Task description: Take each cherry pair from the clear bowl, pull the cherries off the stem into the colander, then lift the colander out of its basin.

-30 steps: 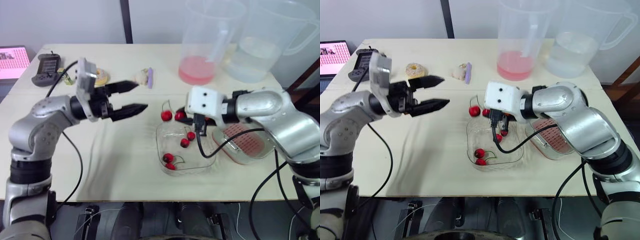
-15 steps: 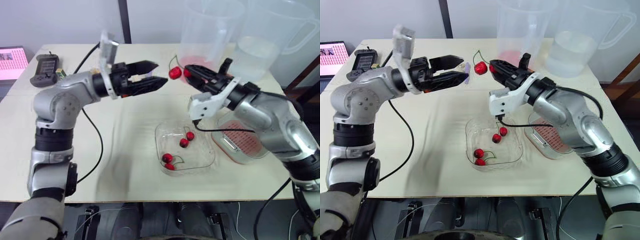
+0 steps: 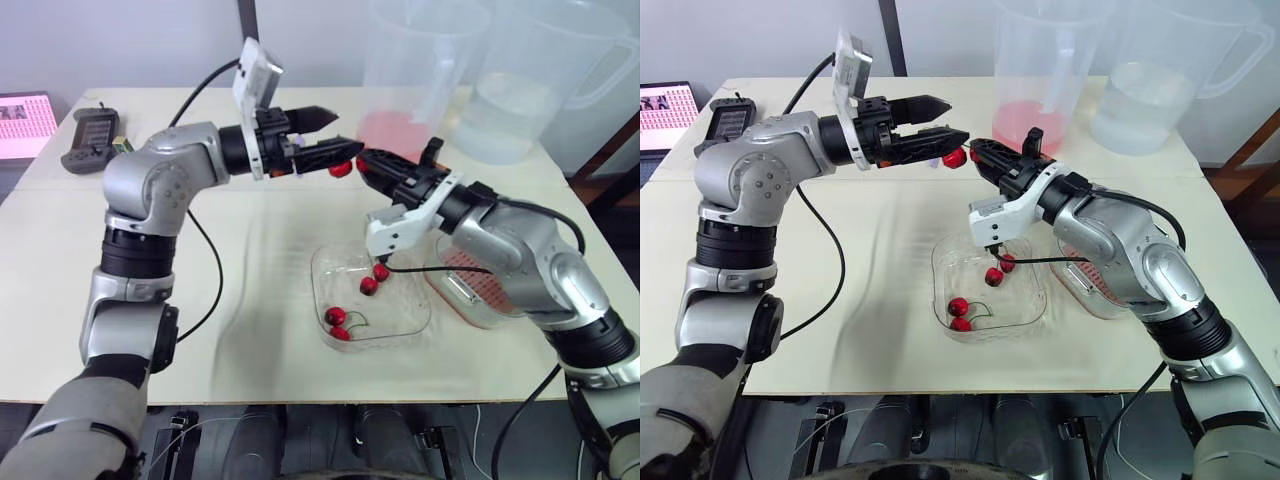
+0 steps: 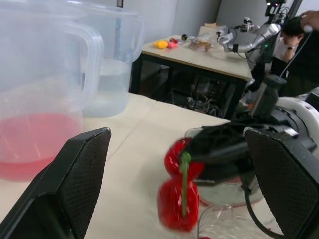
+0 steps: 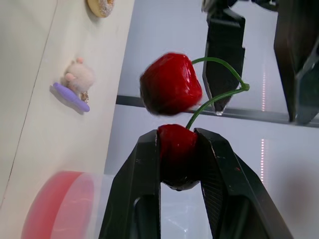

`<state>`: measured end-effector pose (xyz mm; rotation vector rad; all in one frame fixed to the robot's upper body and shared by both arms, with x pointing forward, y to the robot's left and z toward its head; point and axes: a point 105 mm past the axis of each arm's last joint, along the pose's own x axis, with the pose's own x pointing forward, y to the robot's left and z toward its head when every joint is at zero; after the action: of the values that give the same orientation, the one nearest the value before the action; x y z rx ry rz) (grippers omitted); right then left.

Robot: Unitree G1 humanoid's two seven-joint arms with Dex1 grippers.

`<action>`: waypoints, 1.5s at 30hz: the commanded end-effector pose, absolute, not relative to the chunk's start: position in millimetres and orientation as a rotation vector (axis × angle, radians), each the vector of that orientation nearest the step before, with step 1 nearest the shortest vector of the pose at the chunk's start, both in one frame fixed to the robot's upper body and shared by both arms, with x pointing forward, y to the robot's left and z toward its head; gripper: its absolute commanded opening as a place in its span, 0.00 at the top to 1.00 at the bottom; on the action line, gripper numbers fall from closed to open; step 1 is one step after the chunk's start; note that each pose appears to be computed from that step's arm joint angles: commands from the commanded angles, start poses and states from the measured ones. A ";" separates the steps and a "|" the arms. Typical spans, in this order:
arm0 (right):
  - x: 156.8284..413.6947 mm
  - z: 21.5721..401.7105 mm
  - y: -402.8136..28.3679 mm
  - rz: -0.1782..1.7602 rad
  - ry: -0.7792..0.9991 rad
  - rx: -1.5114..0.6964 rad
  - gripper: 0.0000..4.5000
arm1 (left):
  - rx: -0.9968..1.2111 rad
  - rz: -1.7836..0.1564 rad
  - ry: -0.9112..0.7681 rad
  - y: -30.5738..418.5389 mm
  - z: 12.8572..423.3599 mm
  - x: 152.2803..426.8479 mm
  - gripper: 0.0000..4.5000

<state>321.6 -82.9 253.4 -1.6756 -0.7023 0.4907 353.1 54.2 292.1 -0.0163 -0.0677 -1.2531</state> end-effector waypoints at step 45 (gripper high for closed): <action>294.2 269.7 -96.8 1.130 0.075 -0.269 0.01 | 0.116 -1.404 -0.110 51.7 299.7 306.7 1.00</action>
<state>297.4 -96.8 262.8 -0.2538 0.1092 1.1248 312.7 49.8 285.0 0.1067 -0.0424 -1.4037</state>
